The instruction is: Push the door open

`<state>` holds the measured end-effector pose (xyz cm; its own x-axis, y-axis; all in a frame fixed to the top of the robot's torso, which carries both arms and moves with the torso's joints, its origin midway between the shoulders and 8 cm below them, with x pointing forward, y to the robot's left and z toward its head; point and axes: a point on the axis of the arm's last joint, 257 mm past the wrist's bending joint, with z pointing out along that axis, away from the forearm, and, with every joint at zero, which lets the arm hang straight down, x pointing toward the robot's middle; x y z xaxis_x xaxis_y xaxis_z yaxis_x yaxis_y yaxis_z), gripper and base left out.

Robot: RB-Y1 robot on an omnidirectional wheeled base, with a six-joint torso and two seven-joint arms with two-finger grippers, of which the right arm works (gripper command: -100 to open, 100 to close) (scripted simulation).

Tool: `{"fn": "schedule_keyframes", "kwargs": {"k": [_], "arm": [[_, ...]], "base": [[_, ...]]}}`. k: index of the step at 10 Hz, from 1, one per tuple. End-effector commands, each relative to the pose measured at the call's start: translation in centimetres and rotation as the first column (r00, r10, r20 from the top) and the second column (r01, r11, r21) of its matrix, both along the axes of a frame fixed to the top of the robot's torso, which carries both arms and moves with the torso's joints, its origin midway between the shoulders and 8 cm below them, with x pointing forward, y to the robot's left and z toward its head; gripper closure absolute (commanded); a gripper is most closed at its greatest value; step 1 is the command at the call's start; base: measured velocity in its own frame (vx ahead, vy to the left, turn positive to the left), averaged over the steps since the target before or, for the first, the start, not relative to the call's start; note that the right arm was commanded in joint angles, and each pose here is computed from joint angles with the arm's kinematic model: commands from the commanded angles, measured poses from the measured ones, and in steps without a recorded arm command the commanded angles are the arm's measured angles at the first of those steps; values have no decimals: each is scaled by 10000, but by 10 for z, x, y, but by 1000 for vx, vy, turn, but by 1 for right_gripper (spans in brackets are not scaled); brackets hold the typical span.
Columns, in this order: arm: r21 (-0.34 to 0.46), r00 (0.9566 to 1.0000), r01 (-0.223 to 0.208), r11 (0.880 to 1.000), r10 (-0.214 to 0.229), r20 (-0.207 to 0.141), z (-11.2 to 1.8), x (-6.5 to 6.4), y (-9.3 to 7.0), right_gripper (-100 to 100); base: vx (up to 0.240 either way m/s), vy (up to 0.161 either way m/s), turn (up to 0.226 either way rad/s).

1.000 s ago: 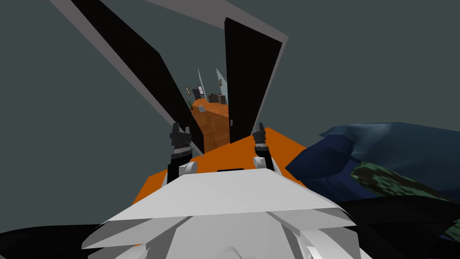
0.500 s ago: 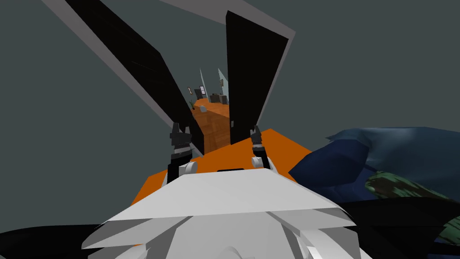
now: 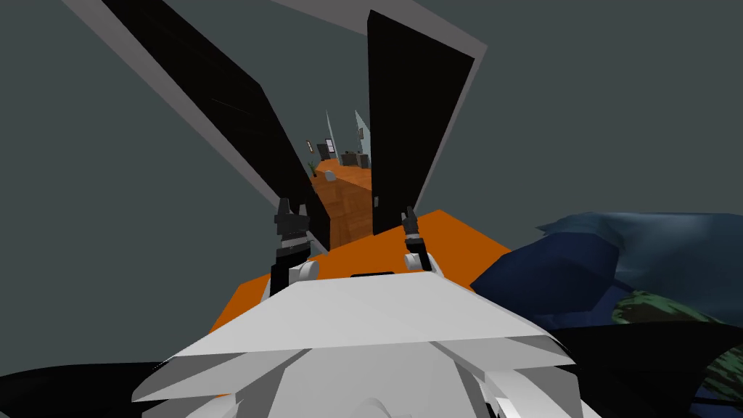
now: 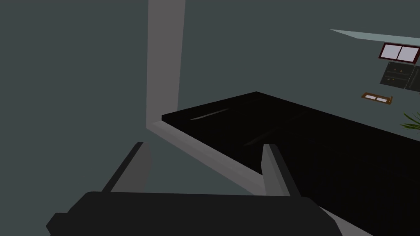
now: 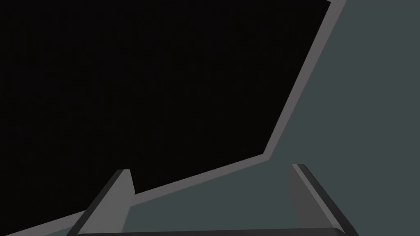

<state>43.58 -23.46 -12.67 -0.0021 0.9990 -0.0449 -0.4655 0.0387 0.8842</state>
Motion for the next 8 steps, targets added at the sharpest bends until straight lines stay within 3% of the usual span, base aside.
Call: {"fn": "schedule_keyframes", "kwargs": {"k": [1,6,8], "arm": [[-34,9998,-50,10000,49,-205,-14,5,2,-100],[-73,9972,-137,9999,131,-739,-45,16,6,-100],[-95,9942,-199,9998,188,-1056,-64,22,9,-100]], "base": [[100,-44,55],[67,-26,39],[71,-29,50]]}}
